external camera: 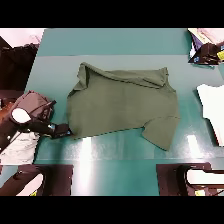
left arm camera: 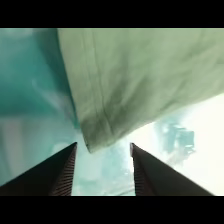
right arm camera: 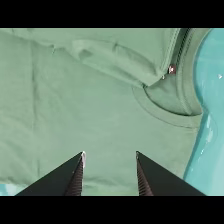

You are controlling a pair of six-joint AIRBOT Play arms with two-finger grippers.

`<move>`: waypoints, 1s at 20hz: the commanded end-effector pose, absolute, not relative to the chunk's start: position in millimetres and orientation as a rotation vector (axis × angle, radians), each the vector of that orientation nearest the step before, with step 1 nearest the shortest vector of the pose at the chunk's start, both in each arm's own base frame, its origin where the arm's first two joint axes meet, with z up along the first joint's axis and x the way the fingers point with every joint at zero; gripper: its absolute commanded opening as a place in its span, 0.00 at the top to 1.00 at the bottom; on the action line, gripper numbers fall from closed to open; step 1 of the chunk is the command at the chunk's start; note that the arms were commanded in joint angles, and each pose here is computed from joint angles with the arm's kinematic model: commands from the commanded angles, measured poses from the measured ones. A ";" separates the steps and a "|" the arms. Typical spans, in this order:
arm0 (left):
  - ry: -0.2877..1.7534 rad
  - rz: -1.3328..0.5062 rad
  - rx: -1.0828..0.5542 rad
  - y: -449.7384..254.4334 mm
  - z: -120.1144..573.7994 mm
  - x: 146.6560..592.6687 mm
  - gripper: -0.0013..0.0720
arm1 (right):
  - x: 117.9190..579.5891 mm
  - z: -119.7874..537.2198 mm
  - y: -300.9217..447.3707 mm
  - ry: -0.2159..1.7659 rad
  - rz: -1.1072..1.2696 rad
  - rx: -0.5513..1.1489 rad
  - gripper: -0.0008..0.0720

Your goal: Fold the shirts.

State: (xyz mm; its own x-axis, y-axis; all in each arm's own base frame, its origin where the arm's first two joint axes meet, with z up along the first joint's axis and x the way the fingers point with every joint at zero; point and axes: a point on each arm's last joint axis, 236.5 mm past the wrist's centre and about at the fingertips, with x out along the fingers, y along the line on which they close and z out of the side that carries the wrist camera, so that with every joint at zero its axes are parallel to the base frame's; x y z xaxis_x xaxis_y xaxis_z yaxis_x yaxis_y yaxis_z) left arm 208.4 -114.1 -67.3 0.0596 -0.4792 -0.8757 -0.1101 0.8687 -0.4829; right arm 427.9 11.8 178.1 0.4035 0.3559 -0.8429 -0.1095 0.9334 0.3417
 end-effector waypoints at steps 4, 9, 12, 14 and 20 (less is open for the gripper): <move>1.410 -0.246 -0.676 -128.4 -83.5 215.9 0.44 | 424.9 177.8 17.2 1.132 0.313 0.245 0.49; 1.363 -0.263 -0.715 -134.0 -77.0 226.6 0.85 | 411.0 165.8 9.1 1.179 0.305 0.261 0.50; 1.328 -0.293 -0.653 -130.9 -66.5 237.8 0.96 | 373.5 122.9 -8.7 1.277 0.258 0.343 0.57; 1.297 -0.310 -0.553 -122.0 -49.8 251.9 0.96 | 344.8 83.7 -26.8 1.322 0.184 0.438 0.56; 1.170 -0.327 -0.343 -100.4 15.8 295.9 0.95 | 262.6 -32.7 -35.1 1.455 0.089 0.750 0.42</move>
State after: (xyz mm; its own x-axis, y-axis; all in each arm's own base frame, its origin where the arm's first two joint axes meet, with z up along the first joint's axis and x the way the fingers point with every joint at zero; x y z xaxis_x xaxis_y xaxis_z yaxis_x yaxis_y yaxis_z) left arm 279.6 -109.5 -11.2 0.3103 -0.4600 -0.8319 0.0149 0.8774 -0.4796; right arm 295.5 -43.2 12.1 0.1710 0.4167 -0.8928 0.3017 0.8405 0.4500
